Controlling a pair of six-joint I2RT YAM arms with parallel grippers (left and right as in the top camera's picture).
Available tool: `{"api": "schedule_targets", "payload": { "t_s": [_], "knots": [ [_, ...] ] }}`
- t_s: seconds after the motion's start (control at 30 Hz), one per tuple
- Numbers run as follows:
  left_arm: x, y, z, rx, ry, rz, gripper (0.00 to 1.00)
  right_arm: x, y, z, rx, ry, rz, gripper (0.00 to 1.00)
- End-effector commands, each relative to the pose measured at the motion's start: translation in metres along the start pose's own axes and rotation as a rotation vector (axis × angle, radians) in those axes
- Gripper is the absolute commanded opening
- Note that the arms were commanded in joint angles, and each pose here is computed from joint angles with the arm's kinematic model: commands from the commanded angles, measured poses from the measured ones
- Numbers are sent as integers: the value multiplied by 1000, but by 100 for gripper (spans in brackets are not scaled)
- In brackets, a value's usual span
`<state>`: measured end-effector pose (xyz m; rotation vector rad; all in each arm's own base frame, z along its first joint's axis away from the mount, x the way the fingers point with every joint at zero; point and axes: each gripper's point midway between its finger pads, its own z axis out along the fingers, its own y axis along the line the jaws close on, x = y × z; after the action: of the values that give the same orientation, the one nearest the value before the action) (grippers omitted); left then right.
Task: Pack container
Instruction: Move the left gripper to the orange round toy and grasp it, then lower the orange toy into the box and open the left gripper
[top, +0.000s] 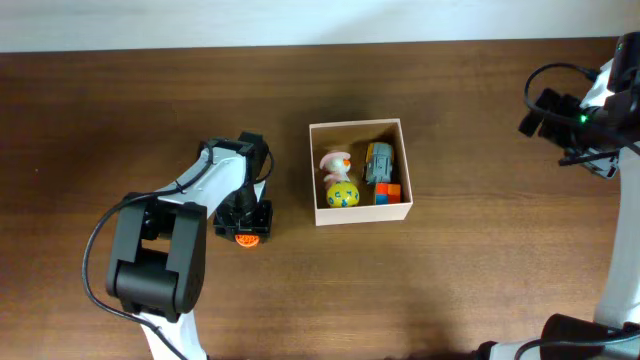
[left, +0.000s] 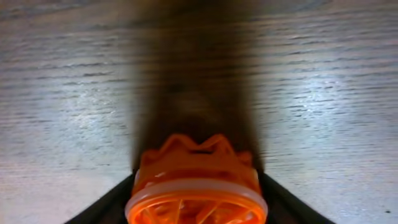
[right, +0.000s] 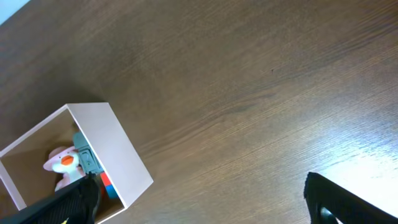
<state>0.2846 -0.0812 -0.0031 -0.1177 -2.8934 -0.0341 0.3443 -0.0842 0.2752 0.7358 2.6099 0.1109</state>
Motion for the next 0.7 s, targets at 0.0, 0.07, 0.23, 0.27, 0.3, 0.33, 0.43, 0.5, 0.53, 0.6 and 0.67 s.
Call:
{"api": "schedule_targets", "payload": {
  "t_s": [0.0,0.07,0.23,0.27,0.3,0.33,0.43,0.5,0.53,0.6,0.67],
  "knots": [
    [-1,0,4,9,2,1,53,0,-2,3,6,7,13,99],
    [-6,-1,3,12,-20,2,53,0,-2,3,6,7,13,99],
    [-23,-4,-23,23,-83,3,52,0,-2,3,6,7,13,99],
    [-27,-6,-35,27,-105,4,52,0,-2,3,6,7,13,99],
    [-33,-7,-52,33,-137,6,52,0,-2,3,6,7,13,99],
    [-39,-9,-69,39,-166,7,52,0,-2,3,6,7,13,99],
    [-54,-23,-131,90,-282,35,52,0,-2,3,6,7,13,99],
    [-62,-43,-174,149,-375,98,53,0,-2,3,6,7,13,99],
    [-66,-57,-195,185,-430,154,53,0,-2,3,6,7,13,98],
    [-68,-80,-224,219,-511,229,53,0,-2,3,6,7,13,99],
    [-70,-100,-239,228,-572,285,54,0,-2,3,6,7,13,99]
  ]
}}
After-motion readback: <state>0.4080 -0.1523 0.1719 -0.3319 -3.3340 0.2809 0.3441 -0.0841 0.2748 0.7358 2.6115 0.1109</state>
